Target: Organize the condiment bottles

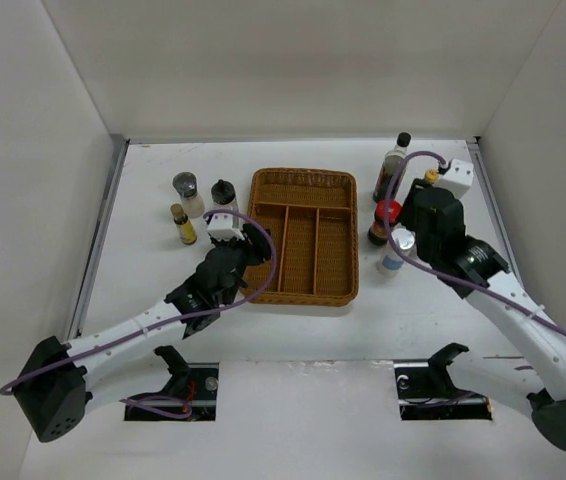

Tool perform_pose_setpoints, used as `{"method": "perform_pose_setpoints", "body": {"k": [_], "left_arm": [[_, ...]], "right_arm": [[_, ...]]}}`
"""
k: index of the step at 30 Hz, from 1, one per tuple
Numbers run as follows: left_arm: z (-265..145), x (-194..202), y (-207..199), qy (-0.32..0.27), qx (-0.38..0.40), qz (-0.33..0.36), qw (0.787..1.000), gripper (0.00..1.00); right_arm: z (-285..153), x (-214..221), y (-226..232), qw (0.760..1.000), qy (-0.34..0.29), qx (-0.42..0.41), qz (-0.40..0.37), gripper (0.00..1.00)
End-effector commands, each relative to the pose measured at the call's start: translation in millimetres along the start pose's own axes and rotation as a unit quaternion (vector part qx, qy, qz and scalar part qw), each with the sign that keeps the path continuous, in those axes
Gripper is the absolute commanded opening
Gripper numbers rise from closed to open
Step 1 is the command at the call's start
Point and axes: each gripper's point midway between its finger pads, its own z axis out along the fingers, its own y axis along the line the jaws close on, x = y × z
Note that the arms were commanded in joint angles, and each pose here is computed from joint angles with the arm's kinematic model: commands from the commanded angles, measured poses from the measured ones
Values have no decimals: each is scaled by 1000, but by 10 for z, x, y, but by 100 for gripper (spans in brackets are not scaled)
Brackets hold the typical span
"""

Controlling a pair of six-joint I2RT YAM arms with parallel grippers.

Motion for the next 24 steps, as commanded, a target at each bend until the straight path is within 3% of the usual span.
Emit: {"method": "perform_pose_setpoints", "body": {"k": [1, 4, 7, 16, 24], "left_arm": [[2, -67, -94, -16, 28, -19, 999, 44], [35, 27, -118, -4, 38, -20, 999, 44], [50, 61, -109, -2, 42, -29, 999, 52], [25, 63, -106, -7, 54, -36, 998, 61], [45, 102, -98, -7, 57, -41, 998, 63]], "right_arm": [[151, -509, 218, 997, -48, -59, 32, 57], [375, -683, 318, 994, -61, -85, 38, 69], [638, -890, 442, 990, -82, -109, 34, 73], [1465, -1105, 657, 993, -76, -93, -7, 75], [1936, -896, 470, 998, -41, -34, -24, 73]]}}
